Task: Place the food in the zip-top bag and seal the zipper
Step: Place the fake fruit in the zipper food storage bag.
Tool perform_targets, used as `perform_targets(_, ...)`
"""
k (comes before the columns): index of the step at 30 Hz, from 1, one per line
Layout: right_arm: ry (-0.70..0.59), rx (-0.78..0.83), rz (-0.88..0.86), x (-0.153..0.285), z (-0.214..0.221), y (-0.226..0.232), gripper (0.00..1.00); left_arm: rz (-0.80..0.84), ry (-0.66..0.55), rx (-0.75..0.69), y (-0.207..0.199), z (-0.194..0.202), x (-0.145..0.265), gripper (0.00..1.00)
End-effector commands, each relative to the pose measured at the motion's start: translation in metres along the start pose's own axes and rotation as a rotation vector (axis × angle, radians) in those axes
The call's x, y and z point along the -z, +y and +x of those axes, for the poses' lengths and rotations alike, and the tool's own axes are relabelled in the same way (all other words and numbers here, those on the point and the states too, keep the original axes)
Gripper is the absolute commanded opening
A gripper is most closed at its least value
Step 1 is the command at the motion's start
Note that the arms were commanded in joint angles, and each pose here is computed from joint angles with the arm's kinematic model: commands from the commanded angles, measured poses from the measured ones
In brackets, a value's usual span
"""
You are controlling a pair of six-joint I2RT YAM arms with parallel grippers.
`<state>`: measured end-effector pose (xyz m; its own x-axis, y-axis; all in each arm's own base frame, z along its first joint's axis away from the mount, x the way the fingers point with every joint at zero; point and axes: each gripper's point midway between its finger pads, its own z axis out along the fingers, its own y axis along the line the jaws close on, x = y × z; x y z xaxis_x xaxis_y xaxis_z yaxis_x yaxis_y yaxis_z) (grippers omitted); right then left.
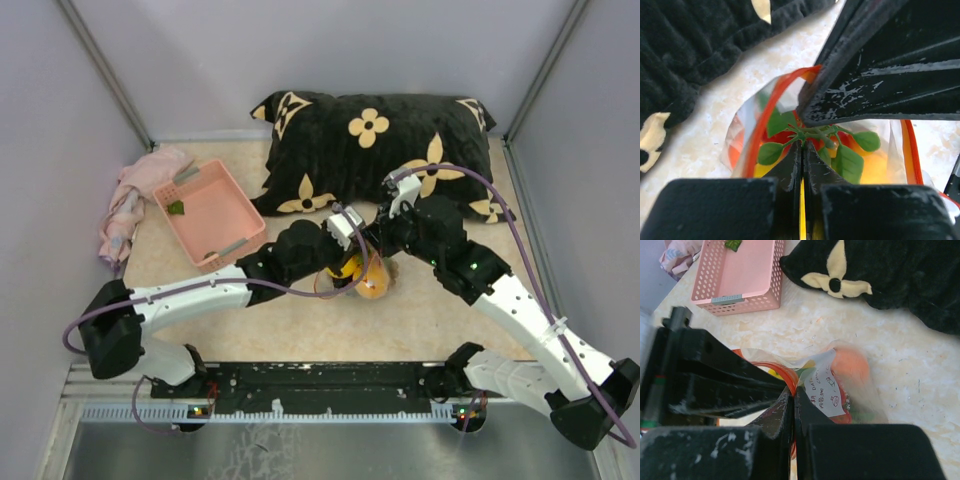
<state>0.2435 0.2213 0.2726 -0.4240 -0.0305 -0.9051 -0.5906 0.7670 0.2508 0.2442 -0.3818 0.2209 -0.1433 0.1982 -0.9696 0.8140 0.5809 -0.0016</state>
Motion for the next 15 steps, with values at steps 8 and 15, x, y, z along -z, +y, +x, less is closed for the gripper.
perform_targets(8, -0.222, 0.001, -0.081, 0.028, -0.065, 0.023, 0.0, -0.255, 0.148, 0.054, 0.031, 0.025, -0.011, 0.08)
perform_targets(15, -0.216, 0.004, -0.031, 0.027, -0.06, 0.013, 0.0, -0.124, 0.062, 0.119, 0.009, -0.013, 0.017, 0.41)
